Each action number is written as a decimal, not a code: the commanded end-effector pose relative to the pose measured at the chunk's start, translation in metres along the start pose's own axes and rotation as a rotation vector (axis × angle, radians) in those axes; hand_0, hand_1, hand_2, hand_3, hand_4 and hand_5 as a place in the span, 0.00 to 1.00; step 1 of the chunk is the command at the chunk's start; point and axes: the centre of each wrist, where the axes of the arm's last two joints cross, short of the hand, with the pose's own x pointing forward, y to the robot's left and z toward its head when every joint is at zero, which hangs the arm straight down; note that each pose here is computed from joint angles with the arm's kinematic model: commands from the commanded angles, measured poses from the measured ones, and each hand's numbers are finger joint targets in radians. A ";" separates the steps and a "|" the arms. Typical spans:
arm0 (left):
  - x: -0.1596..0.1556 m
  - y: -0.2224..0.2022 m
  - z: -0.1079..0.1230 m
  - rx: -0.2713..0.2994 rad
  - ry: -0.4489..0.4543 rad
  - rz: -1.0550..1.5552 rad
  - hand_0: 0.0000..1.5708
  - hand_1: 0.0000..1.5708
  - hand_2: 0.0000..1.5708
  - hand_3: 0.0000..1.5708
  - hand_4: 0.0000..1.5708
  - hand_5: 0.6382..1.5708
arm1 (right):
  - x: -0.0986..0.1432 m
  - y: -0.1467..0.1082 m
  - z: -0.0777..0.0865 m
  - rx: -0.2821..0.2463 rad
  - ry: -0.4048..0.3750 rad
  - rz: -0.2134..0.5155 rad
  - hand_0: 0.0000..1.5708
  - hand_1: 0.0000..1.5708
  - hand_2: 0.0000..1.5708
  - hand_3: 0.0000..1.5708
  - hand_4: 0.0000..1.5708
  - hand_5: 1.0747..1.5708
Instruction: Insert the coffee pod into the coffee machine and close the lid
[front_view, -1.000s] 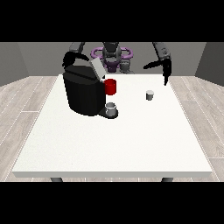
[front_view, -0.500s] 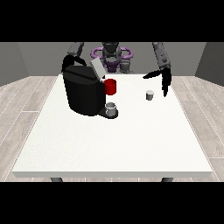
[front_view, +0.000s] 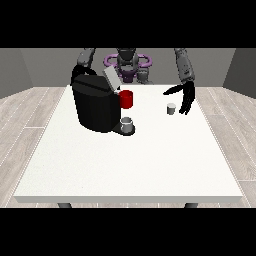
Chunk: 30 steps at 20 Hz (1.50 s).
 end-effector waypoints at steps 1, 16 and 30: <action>-0.009 -0.017 -0.002 0.001 0.057 -0.038 0.44 0.44 0.50 0.27 0.00 1.00 | -0.010 -0.007 0.000 -0.015 0.005 0.015 0.00 0.00 0.00 0.00 0.25 1.00; -0.015 0.007 -0.009 0.117 -0.035 -0.302 0.46 0.46 0.54 0.39 0.10 1.00 | 0.021 0.018 -0.010 0.002 -0.071 -0.015 0.00 0.00 0.00 0.00 0.33 1.00; -0.020 -0.015 -0.013 0.046 -0.002 -0.452 0.71 0.71 0.75 0.61 0.18 1.00 | 0.001 -0.005 -0.008 -0.007 0.018 -0.071 0.00 0.00 0.00 0.00 0.25 1.00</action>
